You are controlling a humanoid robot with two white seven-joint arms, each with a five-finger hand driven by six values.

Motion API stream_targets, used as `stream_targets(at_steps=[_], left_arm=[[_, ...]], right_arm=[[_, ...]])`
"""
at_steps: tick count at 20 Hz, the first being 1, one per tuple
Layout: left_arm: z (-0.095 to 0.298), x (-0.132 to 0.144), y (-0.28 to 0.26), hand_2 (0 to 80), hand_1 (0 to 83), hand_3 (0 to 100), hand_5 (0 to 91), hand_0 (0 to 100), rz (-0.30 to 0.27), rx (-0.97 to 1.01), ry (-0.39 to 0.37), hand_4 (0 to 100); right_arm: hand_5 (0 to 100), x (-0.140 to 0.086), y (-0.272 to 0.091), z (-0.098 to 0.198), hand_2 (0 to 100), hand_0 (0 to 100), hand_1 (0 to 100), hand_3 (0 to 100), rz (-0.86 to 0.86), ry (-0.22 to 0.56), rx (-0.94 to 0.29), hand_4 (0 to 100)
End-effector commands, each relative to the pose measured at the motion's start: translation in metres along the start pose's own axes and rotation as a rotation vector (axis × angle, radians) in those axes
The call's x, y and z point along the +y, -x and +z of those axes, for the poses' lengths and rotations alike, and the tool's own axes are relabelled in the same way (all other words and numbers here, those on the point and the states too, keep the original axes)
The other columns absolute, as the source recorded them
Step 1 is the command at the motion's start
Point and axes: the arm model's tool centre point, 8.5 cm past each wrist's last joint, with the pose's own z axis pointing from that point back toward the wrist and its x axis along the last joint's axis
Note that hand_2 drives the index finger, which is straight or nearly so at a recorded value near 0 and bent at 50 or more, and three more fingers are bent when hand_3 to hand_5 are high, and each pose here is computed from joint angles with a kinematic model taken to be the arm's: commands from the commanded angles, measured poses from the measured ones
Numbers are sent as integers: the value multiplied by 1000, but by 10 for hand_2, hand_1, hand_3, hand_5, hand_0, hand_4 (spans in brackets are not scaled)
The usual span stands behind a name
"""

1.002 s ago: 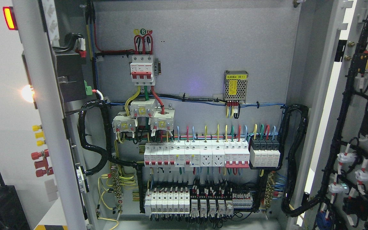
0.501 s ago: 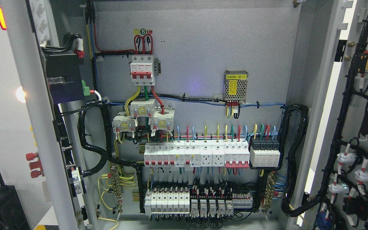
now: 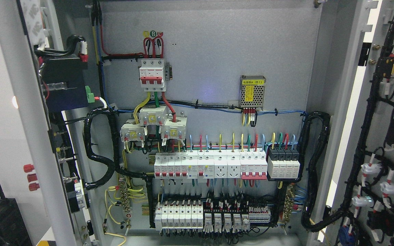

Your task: Open door with both hands

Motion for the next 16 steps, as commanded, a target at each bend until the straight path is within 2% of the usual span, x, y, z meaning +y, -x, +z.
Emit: stream_targets(at_steps=[1,16], left_arm=[[-4,-18,-8,0,0,0,0,0,-3,-23,26,0],[-4,-19,-4,0,0,0,0,0,-6,-9,29,0]], right_arm=[[0,8,0,-13,0,381,0,0,-2,-39,-4,0],[0,12,-3,-30,0,382,0,0,22,-68,1,0]])
